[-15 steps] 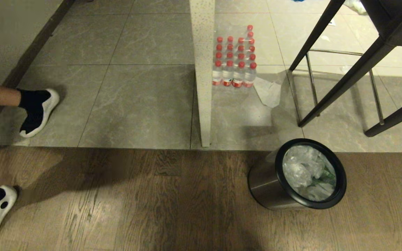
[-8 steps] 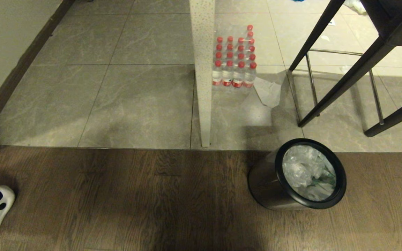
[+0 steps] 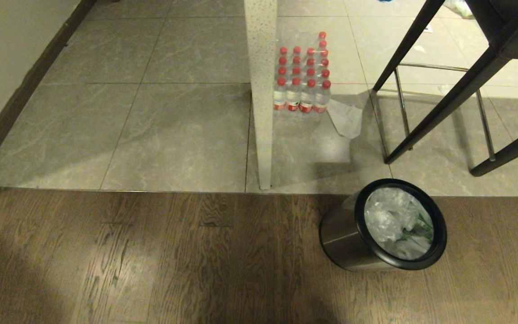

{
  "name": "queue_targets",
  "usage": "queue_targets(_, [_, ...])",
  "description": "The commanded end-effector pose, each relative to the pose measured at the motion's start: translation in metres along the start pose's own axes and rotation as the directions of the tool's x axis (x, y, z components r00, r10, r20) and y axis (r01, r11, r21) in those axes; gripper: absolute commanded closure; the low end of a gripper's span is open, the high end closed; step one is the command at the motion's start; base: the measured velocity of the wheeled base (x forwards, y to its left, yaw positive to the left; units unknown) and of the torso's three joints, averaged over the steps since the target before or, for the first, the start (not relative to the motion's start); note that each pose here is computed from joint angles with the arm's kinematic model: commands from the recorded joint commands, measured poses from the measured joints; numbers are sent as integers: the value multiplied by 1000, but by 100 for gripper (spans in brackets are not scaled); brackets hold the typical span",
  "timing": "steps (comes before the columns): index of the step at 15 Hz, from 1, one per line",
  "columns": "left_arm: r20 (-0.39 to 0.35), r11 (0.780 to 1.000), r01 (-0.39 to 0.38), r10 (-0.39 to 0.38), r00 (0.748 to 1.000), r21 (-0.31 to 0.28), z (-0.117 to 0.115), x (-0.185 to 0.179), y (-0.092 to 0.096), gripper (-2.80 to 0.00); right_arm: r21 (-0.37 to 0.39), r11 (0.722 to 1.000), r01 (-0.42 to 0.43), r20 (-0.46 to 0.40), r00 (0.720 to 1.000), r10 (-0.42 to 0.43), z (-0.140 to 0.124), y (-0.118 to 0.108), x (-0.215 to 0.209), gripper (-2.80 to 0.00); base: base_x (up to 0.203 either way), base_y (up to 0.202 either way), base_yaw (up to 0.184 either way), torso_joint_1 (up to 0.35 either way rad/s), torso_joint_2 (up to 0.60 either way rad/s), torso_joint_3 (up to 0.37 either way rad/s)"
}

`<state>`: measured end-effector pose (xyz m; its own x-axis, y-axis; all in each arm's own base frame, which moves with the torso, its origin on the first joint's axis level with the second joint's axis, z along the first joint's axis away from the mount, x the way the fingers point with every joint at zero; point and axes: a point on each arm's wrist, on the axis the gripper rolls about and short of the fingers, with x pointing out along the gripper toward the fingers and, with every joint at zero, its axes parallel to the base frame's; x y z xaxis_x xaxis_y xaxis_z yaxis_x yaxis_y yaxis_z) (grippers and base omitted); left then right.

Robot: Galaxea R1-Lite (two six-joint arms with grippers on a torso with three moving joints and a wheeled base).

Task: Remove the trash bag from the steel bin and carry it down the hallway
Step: Place the outer trash can on the ground

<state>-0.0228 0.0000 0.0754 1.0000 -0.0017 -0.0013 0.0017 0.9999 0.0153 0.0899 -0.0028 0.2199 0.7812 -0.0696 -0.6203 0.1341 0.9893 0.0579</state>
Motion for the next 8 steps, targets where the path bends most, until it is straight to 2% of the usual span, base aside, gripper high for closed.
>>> queue_targets(1, [1,1000,-1,1,1000,0,0,0,0,0,16,1000,23,-184,983,-20,15,5,54,0,0,0,0,0,0,0])
queue_targets(2, [1,1000,0,0,1000,0,0,0,0,0,31,999,25,-199,980,-19,21,6,70,0,0,0,0,0,0,0])
queue_targets(3, [1,1000,0,0,1000,0,0,0,0,0,41,999,27,-210,978,-18,25,8,87,-280,0,0,0,0,0,0])
queue_targets(8, [1,1000,0,0,1000,0,0,0,0,0,43,999,28,-245,969,-17,28,12,153,-280,0,0,0,0,0,0])
